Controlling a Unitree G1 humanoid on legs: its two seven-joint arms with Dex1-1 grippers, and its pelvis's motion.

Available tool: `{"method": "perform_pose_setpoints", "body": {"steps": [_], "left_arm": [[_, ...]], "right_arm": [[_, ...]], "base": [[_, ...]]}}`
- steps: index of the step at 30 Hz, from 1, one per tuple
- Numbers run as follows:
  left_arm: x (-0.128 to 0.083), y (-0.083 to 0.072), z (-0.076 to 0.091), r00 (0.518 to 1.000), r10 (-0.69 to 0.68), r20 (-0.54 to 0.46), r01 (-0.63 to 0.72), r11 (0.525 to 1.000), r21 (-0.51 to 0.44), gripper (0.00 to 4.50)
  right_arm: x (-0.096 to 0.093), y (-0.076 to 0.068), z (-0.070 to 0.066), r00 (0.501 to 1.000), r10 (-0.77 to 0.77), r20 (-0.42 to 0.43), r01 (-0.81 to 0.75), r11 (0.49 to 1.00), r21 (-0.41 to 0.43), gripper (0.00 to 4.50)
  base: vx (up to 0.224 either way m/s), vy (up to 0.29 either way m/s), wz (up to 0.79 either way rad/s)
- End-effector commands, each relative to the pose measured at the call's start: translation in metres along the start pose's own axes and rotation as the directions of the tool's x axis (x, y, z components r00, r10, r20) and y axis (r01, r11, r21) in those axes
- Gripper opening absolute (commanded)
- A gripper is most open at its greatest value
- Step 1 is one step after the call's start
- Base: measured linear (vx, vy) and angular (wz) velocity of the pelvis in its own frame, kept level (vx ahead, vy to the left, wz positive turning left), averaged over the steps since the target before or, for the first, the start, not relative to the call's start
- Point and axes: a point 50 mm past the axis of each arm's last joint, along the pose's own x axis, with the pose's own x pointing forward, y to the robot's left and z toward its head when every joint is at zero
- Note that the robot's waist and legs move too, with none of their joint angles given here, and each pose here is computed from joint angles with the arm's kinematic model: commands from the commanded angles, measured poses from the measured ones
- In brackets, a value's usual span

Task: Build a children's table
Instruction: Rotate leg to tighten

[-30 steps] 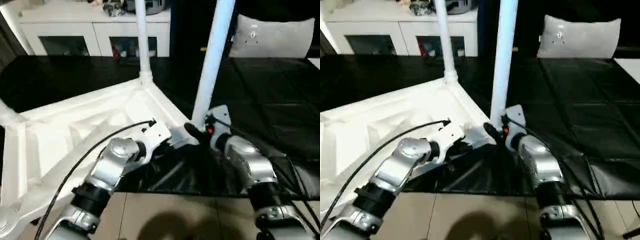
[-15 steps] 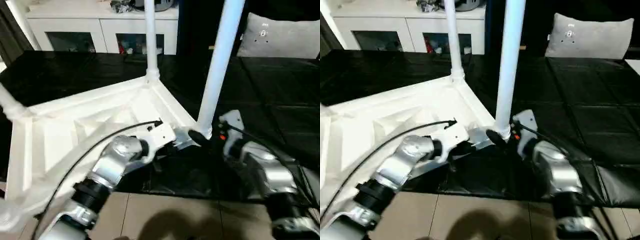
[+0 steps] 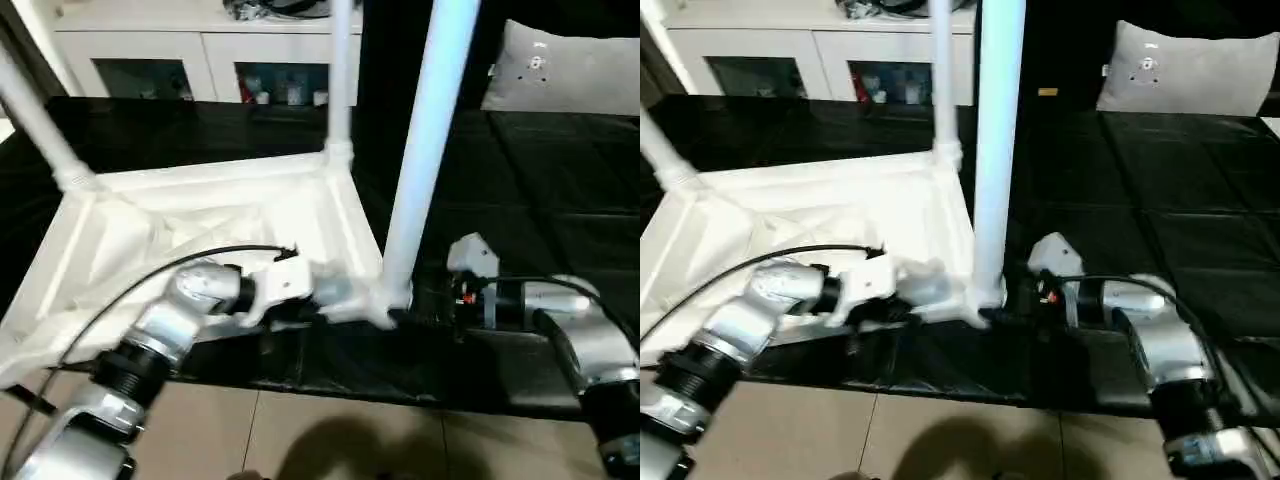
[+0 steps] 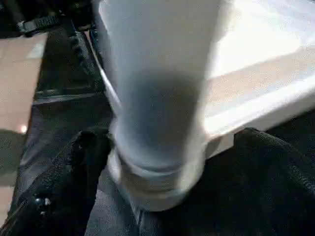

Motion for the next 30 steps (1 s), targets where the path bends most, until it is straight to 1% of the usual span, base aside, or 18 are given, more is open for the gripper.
{"method": "perform_pose_setpoints", "body": {"steps": [1, 3, 6, 9, 10, 11, 13, 14, 15, 16, 20, 21, 25, 28, 30], "left_arm": [[0.002, -0.005, 0.001, 0.991, -0.127, -0.043, 0.129, 0.99, 0.056, 0.0], [0.001, -0.006, 0.002, 0.985, -0.164, -0.05, 0.167, 0.984, 0.068, 0.0], [0.001, -0.006, 0.002, 0.981, -0.185, -0.055, 0.189, 0.979, 0.081, 0.0], [0.003, -0.006, 0.003, 0.978, -0.202, -0.052, 0.206, 0.974, 0.097, 0.0], [0.004, -0.006, 0.004, 0.978, -0.204, -0.05, 0.208, 0.973, 0.1, 0.0], [0.004, -0.006, 0.004, 0.978, -0.205, -0.048, 0.209, 0.973, 0.102, 0.0], [0.005, -0.006, 0.004, 0.977, -0.208, -0.045, 0.212, 0.972, 0.103, 0.0], [0.005, -0.006, 0.004, 0.977, -0.211, -0.044, 0.214, 0.971, 0.104, 0.0], [0.005, -0.006, 0.004, 0.976, -0.212, -0.044, 0.215, 0.971, 0.105, 0.0], [0.005, -0.006, 0.004, 0.976, -0.215, -0.043, 0.219, 0.97, 0.107, 0.0], [0.005, -0.008, 0.002, 0.974, -0.222, -0.042, 0.225, 0.969, 0.103, 0.0], [0.005, -0.008, 0.002, 0.974, -0.222, -0.042, 0.226, 0.969, 0.102, 0.0], [0.005, -0.01, 0.0, 0.973, -0.228, -0.038, 0.23, 0.969, 0.088, 0.0], [0.006, -0.01, 0.001, 0.982, -0.191, -0.002, 0.191, 0.981, 0.029, 0.0], [0.006, -0.011, 0.002, 0.985, -0.174, 0.011, 0.174, 0.985, 0.006, 0.0]], "right_arm": [[0.005, 0.001, 0.002, 0.997, 0.069, -0.027, -0.07, 0.997, -0.036, 4.17], [0.009, 0.001, 0.002, 0.995, 0.089, -0.035, -0.09, 0.995, -0.041, 4.08], [0.013, 0.001, 0.002, 0.993, 0.109, -0.04, -0.111, 0.993, -0.042, 3.71], [0.017, 0.003, 0.002, 0.988, 0.149, -0.05, -0.151, 0.987, -0.05, 3.51], [0.018, 0.003, 0.002, 0.987, 0.151, -0.05, -0.154, 0.987, -0.051, 3.51], [0.019, 0.002, 0.002, 0.987, 0.153, -0.05, -0.155, 0.987, -0.051, 3.25], [0.02, 0.002, 0.001, 0.987, 0.156, -0.05, -0.158, 0.986, -0.05, 3.15], [0.02, 0.002, 0.001, 0.986, 0.158, -0.05, -0.161, 0.986, -0.05, 3.02], [0.021, 0.002, 0.0, 0.986, 0.161, -0.05, -0.163, 0.985, -0.049, 3.02], [0.021, 0.003, 0.0, 0.985, 0.168, -0.049, -0.17, 0.984, -0.048, 2.83], [0.023, 0.005, -0.002, 0.982, 0.182, -0.043, -0.183, 0.982, -0.038, 2.77], [0.023, 0.005, -0.002, 0.982, 0.184, -0.043, -0.185, 0.982, -0.036, 2.68], [0.025, 0.009, -0.005, 0.979, 0.202, -0.027, -0.203, 0.979, -0.012, 2.66], [0.032, 0.016, -0.006, 0.977, 0.21, 0.025, -0.211, 0.976, 0.045, 2.64], [0.034, 0.02, -0.006, 0.977, 0.207, 0.042, -0.21, 0.975, 0.074, 2.64]], "base": [[0.0, 0.0, 0.0], [0.0, 0.0, 0.0], [0.0, 0.0, 0.0], [0.0, 0.0, 0.0], [0.0, 0.0, 0.0], [0.0, 0.0, 0.0], [0.0, 0.0, 0.0], [0.0, 0.0, 0.0], [0.0, 0.0, 0.0], [0.0, 0.0, 0.0], [0.0, 0.0, 0.0], [0.0, 0.0, 0.0], [0.0, 0.0, 0.0], [0.0, 0.0, 0.0], [0.0, 0.0, 0.0]]}}
